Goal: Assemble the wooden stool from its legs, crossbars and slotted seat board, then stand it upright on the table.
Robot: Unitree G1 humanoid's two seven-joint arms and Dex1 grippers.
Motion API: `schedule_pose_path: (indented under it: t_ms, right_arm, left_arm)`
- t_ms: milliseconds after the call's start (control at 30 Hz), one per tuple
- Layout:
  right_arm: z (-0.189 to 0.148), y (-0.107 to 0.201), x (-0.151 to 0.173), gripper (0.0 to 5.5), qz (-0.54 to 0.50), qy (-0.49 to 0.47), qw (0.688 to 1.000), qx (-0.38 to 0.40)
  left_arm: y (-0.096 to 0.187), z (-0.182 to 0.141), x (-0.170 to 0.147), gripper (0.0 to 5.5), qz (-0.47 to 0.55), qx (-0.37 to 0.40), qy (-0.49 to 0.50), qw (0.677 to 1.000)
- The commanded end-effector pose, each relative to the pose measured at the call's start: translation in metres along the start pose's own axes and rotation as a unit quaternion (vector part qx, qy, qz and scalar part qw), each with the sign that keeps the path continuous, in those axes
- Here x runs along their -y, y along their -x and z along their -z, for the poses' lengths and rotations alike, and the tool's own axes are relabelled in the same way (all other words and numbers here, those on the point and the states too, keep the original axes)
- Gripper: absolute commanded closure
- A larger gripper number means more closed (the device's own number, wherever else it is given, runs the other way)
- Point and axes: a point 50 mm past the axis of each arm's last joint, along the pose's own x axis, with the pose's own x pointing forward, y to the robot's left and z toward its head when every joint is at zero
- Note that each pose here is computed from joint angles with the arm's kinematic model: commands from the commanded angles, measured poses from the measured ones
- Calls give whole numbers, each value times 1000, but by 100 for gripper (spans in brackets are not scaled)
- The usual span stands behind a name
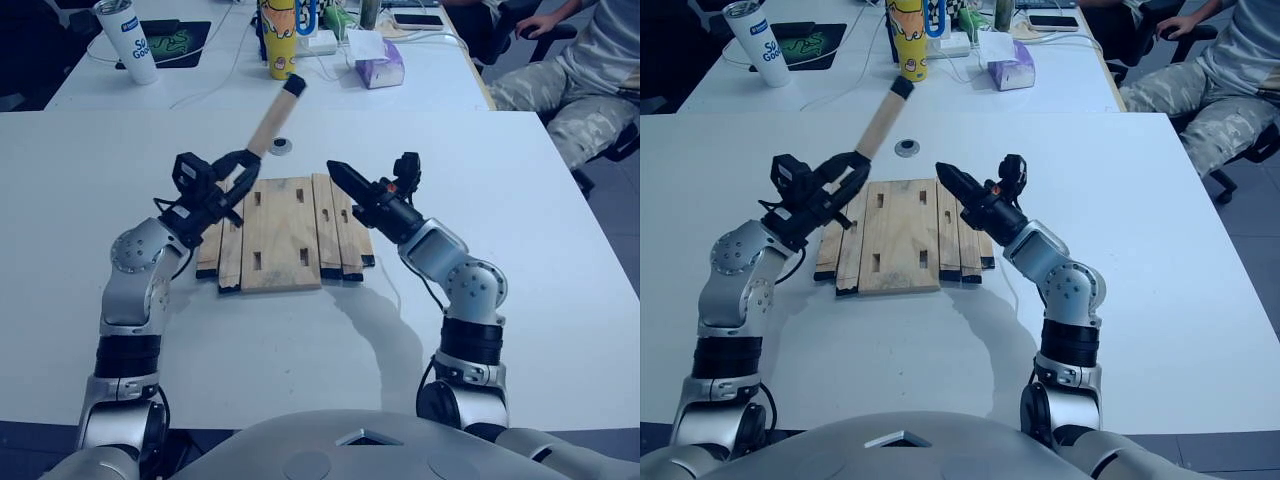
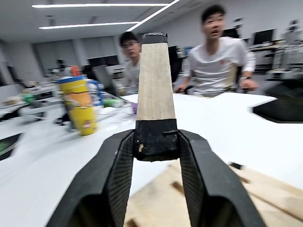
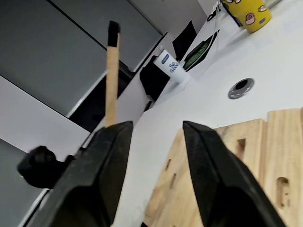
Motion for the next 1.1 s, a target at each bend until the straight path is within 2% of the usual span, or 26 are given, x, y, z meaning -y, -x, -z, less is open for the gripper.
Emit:
schedule_pose_path:
  t_ms: [33,467,1000,1100]
  right_arm:
    - [-6,-3,-8,276,-13,-22,1000,-2]
    - [-12,-9,-18,273,-35,-61,997,26]
    - [-14,-11,-10,504,-3,-58,998,37]
    - [-15,-10,-10,508,-2,-59,997,44]
  left_arm:
    - [2,-4,10,414,41,-7,20,999]
    - [1,2,30,414,112,-40,12,993]
    - [2,2,33,414,124,-42,-9,991]
    - [2,2,34,414,124,-44,-14,991]
